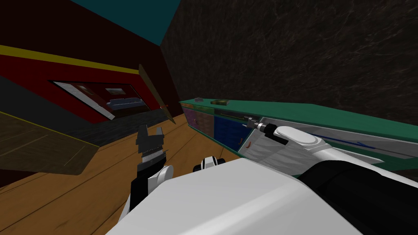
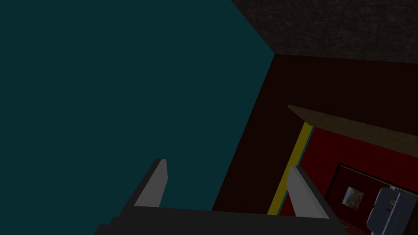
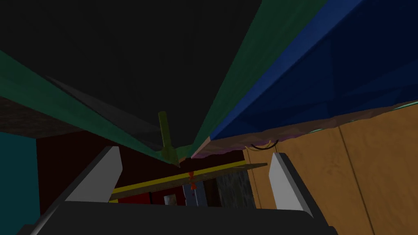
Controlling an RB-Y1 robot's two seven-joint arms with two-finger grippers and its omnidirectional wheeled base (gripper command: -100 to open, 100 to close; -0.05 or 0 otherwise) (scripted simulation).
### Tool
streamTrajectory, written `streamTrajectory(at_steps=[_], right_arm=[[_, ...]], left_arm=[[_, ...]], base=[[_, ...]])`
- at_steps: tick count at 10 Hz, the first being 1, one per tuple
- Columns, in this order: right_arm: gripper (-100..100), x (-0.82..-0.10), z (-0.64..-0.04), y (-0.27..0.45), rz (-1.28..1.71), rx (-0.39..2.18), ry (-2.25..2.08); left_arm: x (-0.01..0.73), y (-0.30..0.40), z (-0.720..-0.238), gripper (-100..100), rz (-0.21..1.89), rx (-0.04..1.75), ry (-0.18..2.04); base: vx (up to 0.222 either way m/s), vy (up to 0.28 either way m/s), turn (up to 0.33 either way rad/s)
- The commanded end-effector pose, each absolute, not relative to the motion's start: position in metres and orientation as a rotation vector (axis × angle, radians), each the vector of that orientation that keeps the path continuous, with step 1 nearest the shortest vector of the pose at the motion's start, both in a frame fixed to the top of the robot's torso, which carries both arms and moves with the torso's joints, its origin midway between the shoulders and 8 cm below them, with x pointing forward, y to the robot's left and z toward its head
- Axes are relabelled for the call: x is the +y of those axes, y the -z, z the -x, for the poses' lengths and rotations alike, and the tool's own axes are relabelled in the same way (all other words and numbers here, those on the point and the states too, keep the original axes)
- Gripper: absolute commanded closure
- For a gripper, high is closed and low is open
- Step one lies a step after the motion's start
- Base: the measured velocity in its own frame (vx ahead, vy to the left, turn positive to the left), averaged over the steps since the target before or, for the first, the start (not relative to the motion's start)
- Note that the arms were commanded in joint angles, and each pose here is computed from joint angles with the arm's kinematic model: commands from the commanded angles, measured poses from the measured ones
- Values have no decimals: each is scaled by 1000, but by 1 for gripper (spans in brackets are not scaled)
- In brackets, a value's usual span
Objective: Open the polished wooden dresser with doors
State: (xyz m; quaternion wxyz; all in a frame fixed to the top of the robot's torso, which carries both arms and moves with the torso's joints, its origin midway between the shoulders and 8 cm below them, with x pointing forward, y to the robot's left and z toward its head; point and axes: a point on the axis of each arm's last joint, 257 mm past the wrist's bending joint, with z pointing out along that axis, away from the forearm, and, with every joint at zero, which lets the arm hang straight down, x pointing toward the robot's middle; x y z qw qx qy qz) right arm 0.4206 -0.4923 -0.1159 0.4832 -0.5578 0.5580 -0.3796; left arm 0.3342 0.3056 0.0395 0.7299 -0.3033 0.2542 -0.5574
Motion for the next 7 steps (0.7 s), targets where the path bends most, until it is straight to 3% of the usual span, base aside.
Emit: streamTrajectory(at_steps=[1,6,7], right_arm=[[100,-492,-421,116,1358,1360,924],[100,-484,-420,110,1372,1342,913],[-100,-487,-422,105,1389,1335,922]], left_arm=[[306,-39,-334,0,668,560,1227],[306,-40,-334,0,668,559,1228],[306,-40,-334,0,668,560,1228]], base=[[0,0,0],[-103,124,-50],[51,-40,-17]])
